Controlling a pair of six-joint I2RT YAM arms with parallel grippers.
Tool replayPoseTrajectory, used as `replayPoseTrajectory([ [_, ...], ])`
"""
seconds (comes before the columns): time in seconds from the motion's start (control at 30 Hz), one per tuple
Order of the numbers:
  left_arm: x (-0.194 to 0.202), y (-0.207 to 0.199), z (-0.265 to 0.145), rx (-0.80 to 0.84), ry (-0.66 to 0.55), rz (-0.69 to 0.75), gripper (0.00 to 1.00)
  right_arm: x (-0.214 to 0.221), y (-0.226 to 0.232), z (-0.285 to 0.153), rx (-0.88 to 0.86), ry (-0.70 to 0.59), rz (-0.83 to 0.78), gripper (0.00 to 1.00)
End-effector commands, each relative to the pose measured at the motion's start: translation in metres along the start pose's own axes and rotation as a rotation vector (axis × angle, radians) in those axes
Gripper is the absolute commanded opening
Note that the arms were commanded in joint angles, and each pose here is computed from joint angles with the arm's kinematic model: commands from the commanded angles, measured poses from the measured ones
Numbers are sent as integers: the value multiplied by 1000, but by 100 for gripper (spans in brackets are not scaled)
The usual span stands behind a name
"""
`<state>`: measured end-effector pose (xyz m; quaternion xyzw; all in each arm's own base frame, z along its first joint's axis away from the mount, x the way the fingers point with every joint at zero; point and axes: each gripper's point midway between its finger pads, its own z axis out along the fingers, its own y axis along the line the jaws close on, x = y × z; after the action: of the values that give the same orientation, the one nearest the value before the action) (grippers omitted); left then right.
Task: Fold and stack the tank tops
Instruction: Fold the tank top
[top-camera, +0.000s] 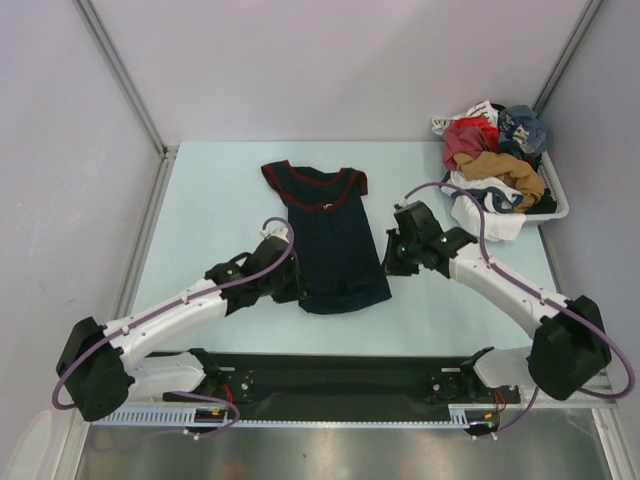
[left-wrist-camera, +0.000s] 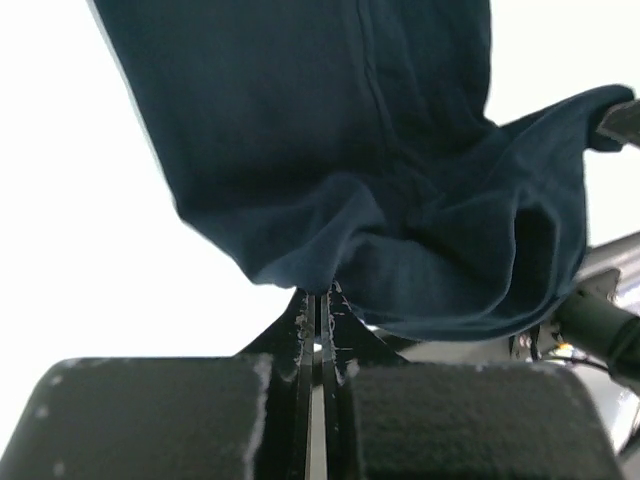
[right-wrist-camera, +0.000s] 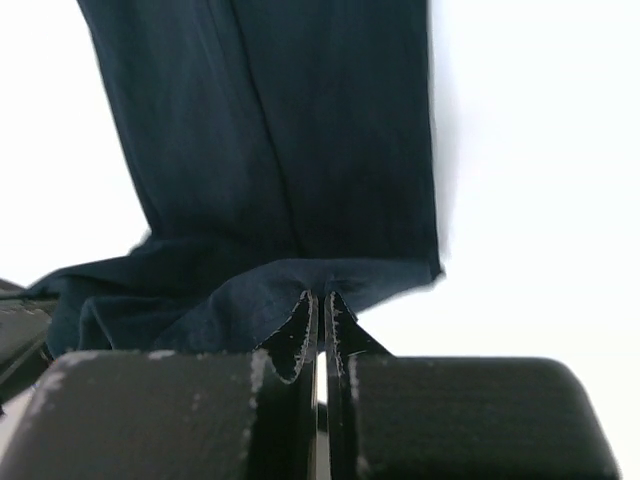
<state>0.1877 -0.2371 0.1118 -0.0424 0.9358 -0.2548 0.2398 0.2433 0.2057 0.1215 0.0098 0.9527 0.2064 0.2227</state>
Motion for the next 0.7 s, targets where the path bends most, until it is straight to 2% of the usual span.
replayPoseTrajectory([
  [0.0,-30,-5,2,25,-26,62,0,-46,14,6,-50,-79,-39,0],
  [0.27,-77,14,27,-51,-48,71,0,-105,20,40,-13,-105,-33,0],
  [0.4,-98,25,36,-98,-66,63,0,-119,12,63,36,-92,-31,0],
  [0.67,-120,44,55,-162,-57,53,0,-144,-4,78,84,-105,-7,0],
])
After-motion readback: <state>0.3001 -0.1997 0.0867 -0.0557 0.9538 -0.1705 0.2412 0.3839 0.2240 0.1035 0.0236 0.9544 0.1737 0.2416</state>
